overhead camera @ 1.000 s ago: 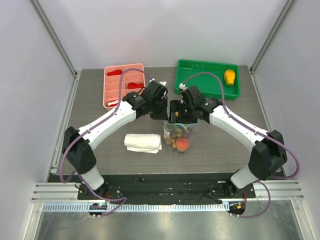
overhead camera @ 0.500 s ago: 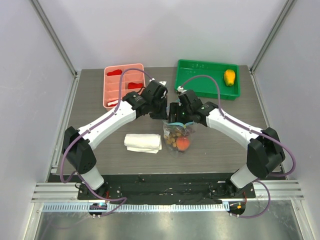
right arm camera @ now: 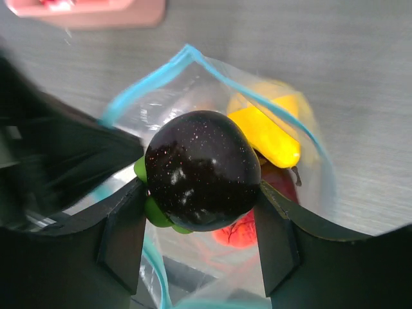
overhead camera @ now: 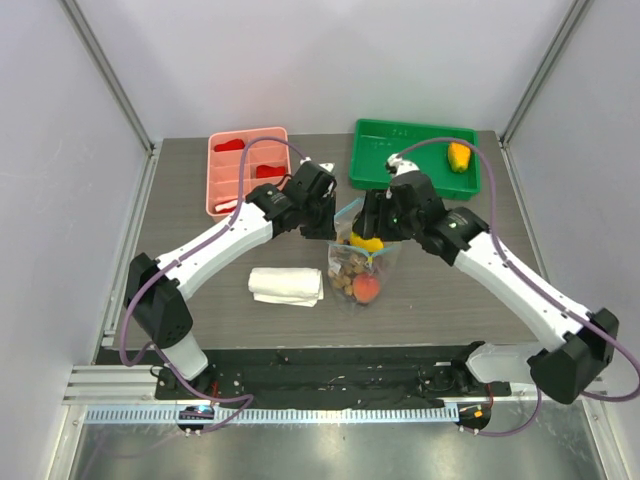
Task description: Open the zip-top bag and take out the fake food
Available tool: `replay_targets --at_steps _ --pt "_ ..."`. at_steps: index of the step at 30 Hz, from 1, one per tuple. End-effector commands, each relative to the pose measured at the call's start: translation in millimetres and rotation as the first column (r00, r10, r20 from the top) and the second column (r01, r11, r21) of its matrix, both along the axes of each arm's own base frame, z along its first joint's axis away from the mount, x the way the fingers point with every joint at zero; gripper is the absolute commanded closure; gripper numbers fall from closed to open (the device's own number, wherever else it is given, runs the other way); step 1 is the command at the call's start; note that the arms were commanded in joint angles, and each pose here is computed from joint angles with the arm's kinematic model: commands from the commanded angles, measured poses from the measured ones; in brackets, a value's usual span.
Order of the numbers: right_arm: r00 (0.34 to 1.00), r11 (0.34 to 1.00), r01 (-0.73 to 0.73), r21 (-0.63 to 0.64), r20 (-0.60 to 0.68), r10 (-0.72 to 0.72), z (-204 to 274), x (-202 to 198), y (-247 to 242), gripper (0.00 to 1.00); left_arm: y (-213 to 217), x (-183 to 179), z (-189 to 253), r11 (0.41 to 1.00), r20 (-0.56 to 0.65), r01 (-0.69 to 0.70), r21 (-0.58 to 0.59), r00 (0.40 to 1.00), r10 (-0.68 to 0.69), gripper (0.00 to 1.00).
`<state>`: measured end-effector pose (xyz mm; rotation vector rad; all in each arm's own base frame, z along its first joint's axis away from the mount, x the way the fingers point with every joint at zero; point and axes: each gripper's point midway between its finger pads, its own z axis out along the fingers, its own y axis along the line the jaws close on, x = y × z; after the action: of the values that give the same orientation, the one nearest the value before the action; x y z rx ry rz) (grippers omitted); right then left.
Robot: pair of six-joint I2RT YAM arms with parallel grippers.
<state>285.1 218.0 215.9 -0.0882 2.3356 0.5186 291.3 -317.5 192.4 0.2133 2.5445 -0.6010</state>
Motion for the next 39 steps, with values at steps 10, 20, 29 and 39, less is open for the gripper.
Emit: replay_targets --at_steps 10,20,29,39 --pt "0.916 0.95 0.306 0.064 0.252 -0.312 134 111 -66 0.99 -9 5 20 0.999 0.04 0.019 -0.05 0.999 -0.017 1.0" --pt "0.765 0.754 0.644 -0.129 0.129 -0.631 25 220 -188 0.99 -10 2 29 0.997 0.054 0.05 -0.058 0.997 -0.047 1.0" --pt "0.715 0.686 0.674 -0.273 0.008 -0.699 -58 246 -249 0.98 -11 0 28 0.996 0.042 0.058 -0.065 0.998 -0.055 1.0" --pt "0.716 0.678 0.651 -0.342 -0.019 -0.698 -90 263 -279 0.78 -16 2 33 0.994 0.051 0.074 -0.074 0.996 -0.071 1.0"
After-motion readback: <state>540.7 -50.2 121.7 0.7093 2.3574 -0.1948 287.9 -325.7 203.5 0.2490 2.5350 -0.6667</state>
